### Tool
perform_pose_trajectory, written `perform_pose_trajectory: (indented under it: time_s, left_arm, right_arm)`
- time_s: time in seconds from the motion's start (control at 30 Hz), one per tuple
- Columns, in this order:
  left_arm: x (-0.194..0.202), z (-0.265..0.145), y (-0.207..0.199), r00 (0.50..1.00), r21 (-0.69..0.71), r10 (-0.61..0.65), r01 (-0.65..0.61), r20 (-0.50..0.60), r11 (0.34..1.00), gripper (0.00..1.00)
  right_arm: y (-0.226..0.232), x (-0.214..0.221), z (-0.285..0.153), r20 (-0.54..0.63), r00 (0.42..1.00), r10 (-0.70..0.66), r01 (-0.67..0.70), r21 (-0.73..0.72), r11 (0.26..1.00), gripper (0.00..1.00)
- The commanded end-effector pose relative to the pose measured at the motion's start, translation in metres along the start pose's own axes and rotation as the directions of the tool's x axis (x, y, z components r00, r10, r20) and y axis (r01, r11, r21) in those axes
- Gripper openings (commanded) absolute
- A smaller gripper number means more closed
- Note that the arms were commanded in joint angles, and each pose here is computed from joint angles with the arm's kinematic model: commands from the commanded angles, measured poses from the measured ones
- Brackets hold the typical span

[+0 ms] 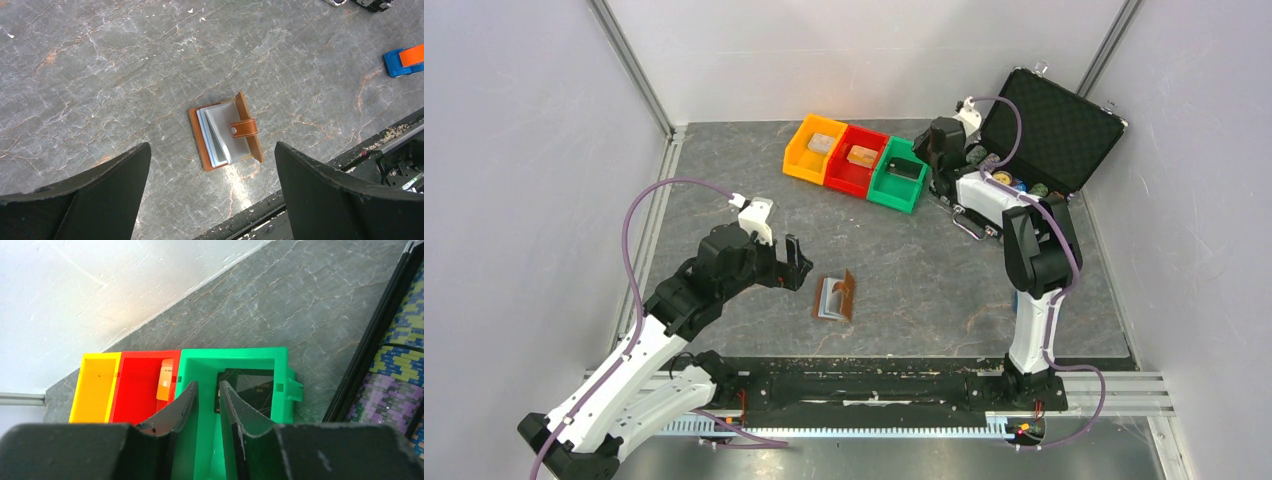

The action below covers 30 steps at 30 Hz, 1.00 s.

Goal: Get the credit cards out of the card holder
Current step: Place the credit card in the storage box, then remove the credit card from the card holder.

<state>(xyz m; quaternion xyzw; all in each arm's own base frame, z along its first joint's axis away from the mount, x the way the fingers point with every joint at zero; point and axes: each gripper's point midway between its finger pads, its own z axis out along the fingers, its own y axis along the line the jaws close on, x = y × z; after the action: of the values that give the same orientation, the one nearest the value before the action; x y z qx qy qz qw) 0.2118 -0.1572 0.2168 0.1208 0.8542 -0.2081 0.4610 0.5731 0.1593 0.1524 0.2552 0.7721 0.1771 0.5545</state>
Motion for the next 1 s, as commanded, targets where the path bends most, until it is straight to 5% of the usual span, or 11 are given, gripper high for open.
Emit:
perform_pose_trajectory:
  time_s: [0.0,0.27,0.57,0.97]
  left_arm:
    - [-0.008,0.000,0.006,0.997,-0.026,0.071,-0.071,0.024,0.997,1.00]
    - [-0.005,0.003,0.015,0.997,-0.074,0.078,-0.077,0.004,0.994,1.00]
    - [-0.011,-0.002,0.032,0.996,-0.173,0.079,-0.074,0.026,0.982,1.00]
    - [-0.023,-0.018,0.047,0.991,-0.251,0.069,-0.038,0.113,0.967,1.00]
  right_arm:
    - [0.027,-0.031,-0.012,0.033,0.995,-0.096,0.098,-0.062,0.993,0.23]
    - [0.039,0.004,-0.042,-0.071,0.961,-0.267,0.253,-0.168,0.953,0.25]
    - [0.037,0.063,-0.128,-0.205,0.906,-0.371,0.320,-0.243,0.916,0.36]
    - [0.073,0.182,-0.242,-0.338,0.840,-0.425,0.300,-0.362,0.882,0.78]
